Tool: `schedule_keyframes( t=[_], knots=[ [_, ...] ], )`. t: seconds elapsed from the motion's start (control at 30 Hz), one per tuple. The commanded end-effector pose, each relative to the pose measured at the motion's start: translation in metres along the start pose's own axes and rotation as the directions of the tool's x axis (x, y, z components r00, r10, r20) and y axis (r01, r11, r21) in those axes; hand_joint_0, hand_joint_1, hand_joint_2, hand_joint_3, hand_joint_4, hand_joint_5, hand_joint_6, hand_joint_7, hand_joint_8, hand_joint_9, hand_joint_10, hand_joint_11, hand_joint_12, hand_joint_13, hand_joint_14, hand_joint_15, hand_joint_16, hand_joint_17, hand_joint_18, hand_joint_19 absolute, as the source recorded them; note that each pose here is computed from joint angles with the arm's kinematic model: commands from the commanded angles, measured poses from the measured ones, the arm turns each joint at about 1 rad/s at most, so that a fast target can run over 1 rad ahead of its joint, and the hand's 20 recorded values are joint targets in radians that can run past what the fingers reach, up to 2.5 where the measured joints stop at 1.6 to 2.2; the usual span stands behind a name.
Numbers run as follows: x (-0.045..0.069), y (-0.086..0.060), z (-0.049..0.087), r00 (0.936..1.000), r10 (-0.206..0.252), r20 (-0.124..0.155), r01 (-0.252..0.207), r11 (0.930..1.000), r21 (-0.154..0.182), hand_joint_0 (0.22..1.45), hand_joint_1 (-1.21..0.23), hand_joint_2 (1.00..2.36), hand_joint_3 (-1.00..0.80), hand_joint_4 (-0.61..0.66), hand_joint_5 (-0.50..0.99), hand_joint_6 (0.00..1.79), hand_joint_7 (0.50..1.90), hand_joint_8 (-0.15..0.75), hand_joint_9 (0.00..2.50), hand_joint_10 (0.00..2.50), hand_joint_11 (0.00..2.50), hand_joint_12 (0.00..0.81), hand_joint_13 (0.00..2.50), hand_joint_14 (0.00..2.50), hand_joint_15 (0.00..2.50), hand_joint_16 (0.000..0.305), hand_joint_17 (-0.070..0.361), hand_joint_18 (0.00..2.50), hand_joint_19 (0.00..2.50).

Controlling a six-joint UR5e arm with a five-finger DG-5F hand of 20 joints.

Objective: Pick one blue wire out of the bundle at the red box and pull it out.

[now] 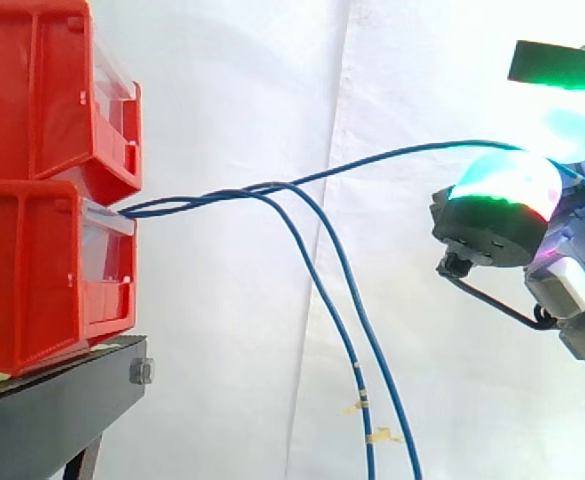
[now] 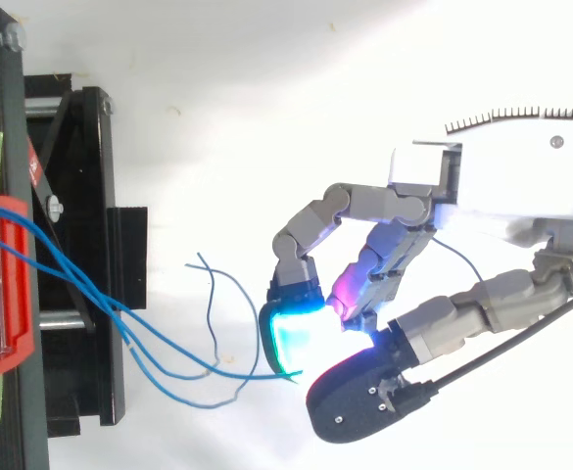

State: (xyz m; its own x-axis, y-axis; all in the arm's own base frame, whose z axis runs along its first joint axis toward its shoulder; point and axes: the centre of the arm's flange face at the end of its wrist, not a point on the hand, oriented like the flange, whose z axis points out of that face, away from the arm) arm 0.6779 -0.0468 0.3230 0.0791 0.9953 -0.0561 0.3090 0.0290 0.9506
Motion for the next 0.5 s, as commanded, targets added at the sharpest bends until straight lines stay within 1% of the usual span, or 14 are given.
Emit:
schedule_keyframes(
  t=[0.0, 0.47],
  knots=[
    [0.0001, 0.0007, 0.0001, 1.0, 0.0, 0.0, 0.0, 1.0, -0.001, 0.76, -0.85, 1.01, -0.06, -0.26, -0.14, 0.98, 1.25, 0.278, 1.0, 0.01, 0.52, 0.386, 0.95, 0.02, 0.6, 0.044, 0.098, 0.8, 0.54],
    [-0.0002, -0.0001, 0.0, 1.0, 0.0, 0.003, 0.0, 1.0, 0.0, 0.76, -0.85, 1.01, -0.06, -0.26, -0.14, 0.98, 1.26, 0.273, 1.03, 0.01, 0.54, 0.386, 0.96, 0.02, 0.61, 0.044, 0.099, 0.82, 0.55]
  ],
)
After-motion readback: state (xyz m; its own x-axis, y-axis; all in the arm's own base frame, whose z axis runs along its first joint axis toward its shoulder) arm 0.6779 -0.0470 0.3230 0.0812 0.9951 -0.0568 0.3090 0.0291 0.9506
